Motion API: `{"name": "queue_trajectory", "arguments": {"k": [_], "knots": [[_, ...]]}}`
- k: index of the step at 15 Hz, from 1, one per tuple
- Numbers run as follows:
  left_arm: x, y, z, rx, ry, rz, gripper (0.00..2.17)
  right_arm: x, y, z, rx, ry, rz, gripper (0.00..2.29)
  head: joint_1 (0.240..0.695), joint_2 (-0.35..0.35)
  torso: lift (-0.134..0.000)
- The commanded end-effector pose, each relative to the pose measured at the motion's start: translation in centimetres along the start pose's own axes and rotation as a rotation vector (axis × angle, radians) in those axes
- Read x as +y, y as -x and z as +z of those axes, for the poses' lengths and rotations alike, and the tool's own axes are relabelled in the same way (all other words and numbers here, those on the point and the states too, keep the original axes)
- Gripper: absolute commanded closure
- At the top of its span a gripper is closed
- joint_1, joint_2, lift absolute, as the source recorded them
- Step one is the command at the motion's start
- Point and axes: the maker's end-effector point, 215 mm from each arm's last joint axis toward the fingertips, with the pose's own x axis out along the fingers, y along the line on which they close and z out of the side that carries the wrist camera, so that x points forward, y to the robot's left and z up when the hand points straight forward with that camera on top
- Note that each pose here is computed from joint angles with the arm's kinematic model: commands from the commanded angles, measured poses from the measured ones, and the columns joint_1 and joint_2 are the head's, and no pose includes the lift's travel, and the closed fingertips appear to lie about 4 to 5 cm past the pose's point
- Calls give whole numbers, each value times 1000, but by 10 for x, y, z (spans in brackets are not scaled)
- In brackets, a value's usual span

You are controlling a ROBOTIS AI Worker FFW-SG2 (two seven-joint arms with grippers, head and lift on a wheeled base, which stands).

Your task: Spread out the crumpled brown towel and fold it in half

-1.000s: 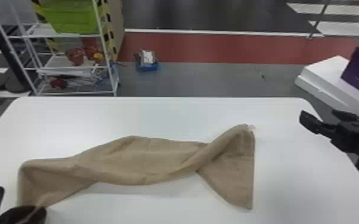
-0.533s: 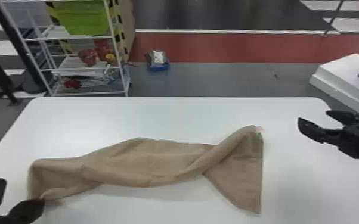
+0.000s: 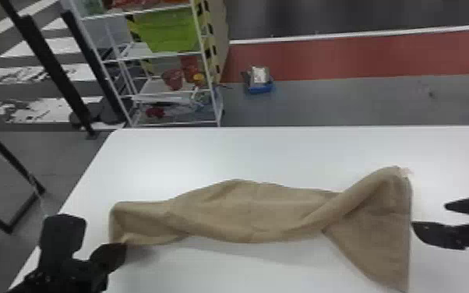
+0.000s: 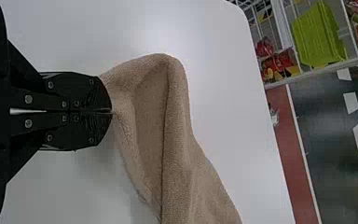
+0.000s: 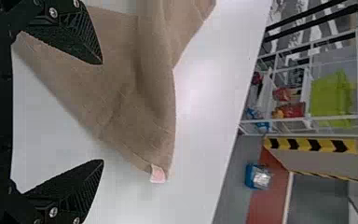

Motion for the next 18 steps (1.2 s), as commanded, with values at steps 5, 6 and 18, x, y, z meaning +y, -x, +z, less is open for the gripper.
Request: {"name": "queue_trajectory", "arguments": {"k": [5,6,18], "knots": [[-5,2,-2,1,3,-8,1683,43,-22,-15,139,37,13,255,695,252,-124],[-5,3,0,-2,3,-9,1683,47,-24,-16,151,49,10,275,695,259,-124],[-4,7,-1,-3,-2,-8,1683,100,-73,-51,329,226,18,488,695,350,-124]]}}
